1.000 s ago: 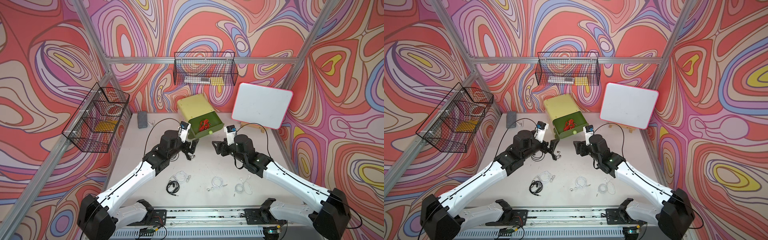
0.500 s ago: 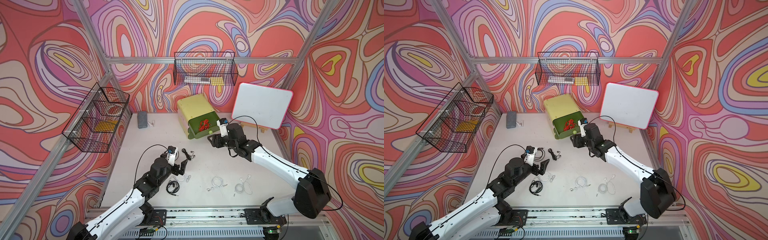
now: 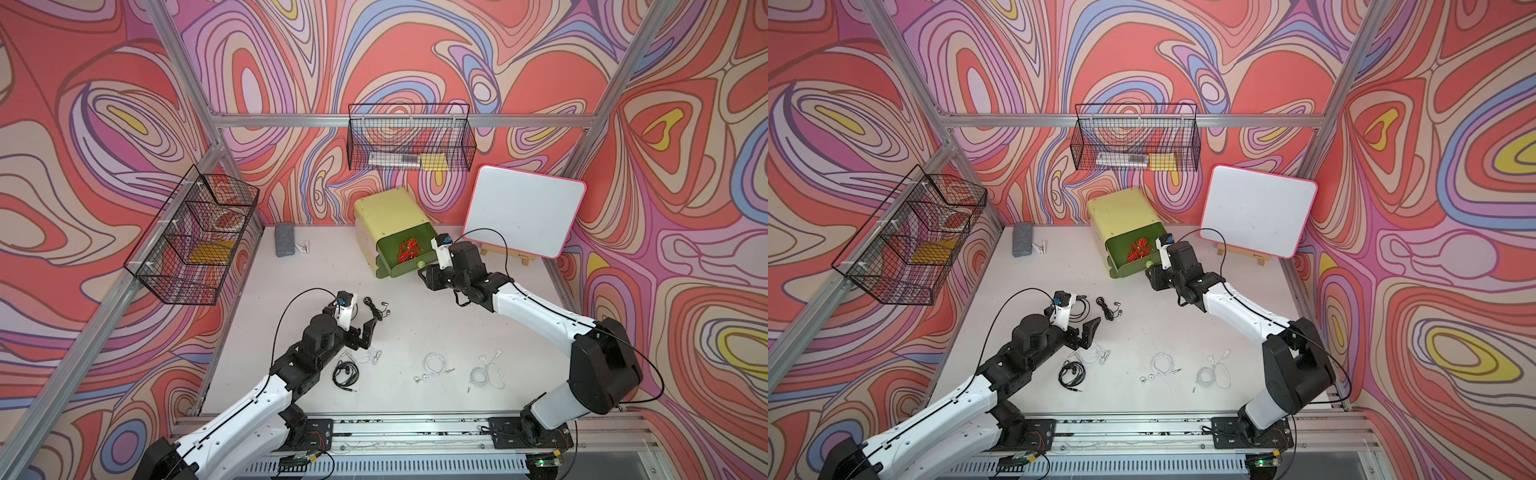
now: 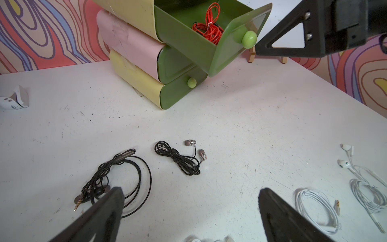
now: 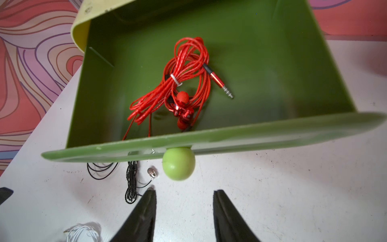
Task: Place the wired earphones into the drawer by color
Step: Close the drawer in the storage box.
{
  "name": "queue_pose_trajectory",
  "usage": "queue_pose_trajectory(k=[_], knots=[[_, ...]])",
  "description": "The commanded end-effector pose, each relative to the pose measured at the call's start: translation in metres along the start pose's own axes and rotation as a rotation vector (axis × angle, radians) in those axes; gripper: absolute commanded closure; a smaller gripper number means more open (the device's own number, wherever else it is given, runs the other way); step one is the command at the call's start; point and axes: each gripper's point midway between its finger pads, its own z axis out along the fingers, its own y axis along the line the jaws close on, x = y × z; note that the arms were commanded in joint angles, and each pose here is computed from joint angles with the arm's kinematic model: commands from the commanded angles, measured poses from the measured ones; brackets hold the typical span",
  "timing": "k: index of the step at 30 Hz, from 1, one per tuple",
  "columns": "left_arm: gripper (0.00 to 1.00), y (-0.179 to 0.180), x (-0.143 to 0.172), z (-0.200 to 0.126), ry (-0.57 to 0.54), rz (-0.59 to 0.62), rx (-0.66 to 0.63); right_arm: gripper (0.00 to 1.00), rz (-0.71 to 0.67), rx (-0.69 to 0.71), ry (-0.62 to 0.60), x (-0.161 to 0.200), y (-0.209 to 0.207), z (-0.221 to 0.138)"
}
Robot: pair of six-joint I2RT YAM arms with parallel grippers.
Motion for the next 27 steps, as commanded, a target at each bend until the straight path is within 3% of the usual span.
queue_pose_trajectory(k=[1, 13, 27], knots=[[0.01, -0.003, -0.015, -0.002, -0.038, -0.007, 0.012, 0.56, -0.027, -0.003, -0.038, -0.016, 0.0, 0.004], [0.01, -0.003, -0.014, -0.001, -0.031, -0.001, 0.013, 0.64, -0.036, -0.019, -0.057, -0.028, 0.003, 0.017], [0.01, -0.004, -0.013, 0.0, -0.028, -0.003, 0.016, 0.64, -0.035, -0.018, -0.102, -0.048, 0.006, 0.014]])
